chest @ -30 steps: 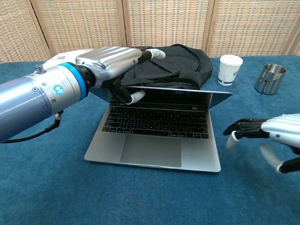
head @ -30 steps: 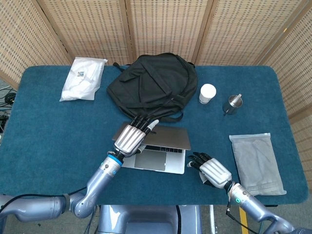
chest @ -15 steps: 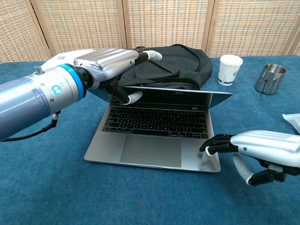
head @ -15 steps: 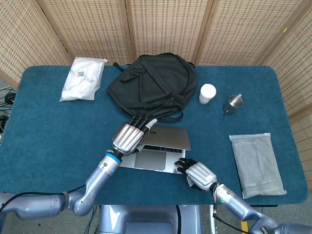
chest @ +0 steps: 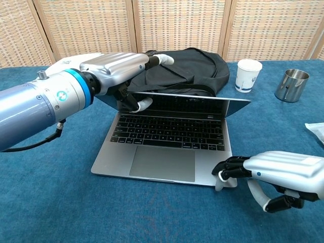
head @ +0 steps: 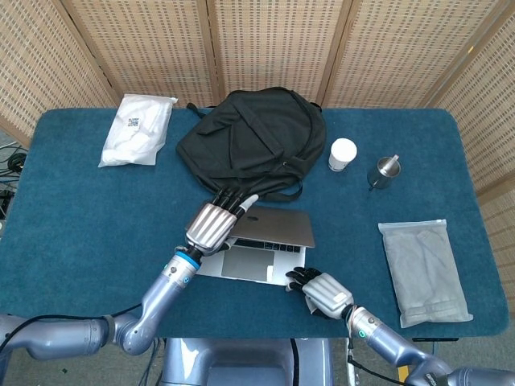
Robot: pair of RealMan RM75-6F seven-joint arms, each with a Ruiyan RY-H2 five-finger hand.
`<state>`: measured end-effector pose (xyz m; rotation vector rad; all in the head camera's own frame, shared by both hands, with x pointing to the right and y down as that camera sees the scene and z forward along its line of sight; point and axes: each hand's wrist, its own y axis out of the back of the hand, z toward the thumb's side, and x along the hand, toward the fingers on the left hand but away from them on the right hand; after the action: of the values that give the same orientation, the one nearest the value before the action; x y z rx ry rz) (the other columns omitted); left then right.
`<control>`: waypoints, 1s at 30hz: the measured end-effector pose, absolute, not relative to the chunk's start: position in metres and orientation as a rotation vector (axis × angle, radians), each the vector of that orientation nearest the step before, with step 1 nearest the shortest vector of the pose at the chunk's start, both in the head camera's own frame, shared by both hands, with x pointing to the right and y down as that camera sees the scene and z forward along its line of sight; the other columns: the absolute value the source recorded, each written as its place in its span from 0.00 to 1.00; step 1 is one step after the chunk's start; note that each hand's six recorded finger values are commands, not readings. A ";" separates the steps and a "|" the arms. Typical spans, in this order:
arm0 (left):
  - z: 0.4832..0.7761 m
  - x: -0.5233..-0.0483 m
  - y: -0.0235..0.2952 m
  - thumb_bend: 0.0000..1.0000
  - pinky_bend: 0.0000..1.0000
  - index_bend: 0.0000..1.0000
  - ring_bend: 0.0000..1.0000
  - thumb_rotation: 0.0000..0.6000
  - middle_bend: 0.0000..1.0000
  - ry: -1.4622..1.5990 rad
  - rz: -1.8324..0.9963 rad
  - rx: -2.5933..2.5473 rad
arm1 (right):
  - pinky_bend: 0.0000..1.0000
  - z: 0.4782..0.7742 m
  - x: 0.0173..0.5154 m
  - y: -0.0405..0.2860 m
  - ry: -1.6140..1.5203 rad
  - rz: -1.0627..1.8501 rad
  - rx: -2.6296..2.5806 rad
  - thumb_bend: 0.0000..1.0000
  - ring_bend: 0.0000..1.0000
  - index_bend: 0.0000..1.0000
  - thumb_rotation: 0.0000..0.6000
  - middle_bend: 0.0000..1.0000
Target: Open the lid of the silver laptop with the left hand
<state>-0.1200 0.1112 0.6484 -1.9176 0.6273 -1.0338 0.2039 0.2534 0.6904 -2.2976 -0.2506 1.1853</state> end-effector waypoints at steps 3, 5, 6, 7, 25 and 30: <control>0.647 -0.119 0.108 0.47 0.00 0.00 0.00 1.00 0.00 0.635 -1.032 -1.909 | 0.14 0.690 0.204 0.254 -0.245 1.187 -2.294 1.00 0.04 0.24 1.00 0.11; 0.646 -0.119 0.105 0.47 0.00 0.00 0.00 1.00 0.00 0.642 -1.035 -1.906 | 0.14 0.690 0.204 0.254 -0.241 1.188 -2.290 1.00 0.04 0.24 1.00 0.11; 0.646 -0.118 0.103 0.47 0.00 0.00 0.00 1.00 0.00 0.647 -1.037 -1.904 | 0.14 0.690 0.204 0.254 -0.239 1.188 -2.288 1.00 0.04 0.24 1.00 0.12; 0.646 -0.118 0.100 0.47 0.00 0.00 0.00 1.00 0.00 0.652 -1.041 -1.900 | 0.14 0.690 0.204 0.255 -0.239 1.189 -2.288 1.00 0.04 0.24 1.00 0.13; 0.651 -0.131 0.036 0.47 0.00 0.00 0.00 1.00 0.00 0.763 -1.178 -1.792 | 0.15 0.688 0.202 0.250 -0.245 1.173 -2.245 1.00 0.09 0.24 1.00 0.24; 0.658 -0.140 0.022 0.47 0.00 0.00 0.00 1.00 0.00 0.779 -1.235 -1.760 | 0.15 0.688 0.203 0.250 -0.237 1.179 -2.233 1.00 0.09 0.24 1.00 0.24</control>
<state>-0.1401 0.0221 0.6578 -1.7601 0.7794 -1.2353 0.2025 0.2502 0.6885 -2.2328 -0.2374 1.1785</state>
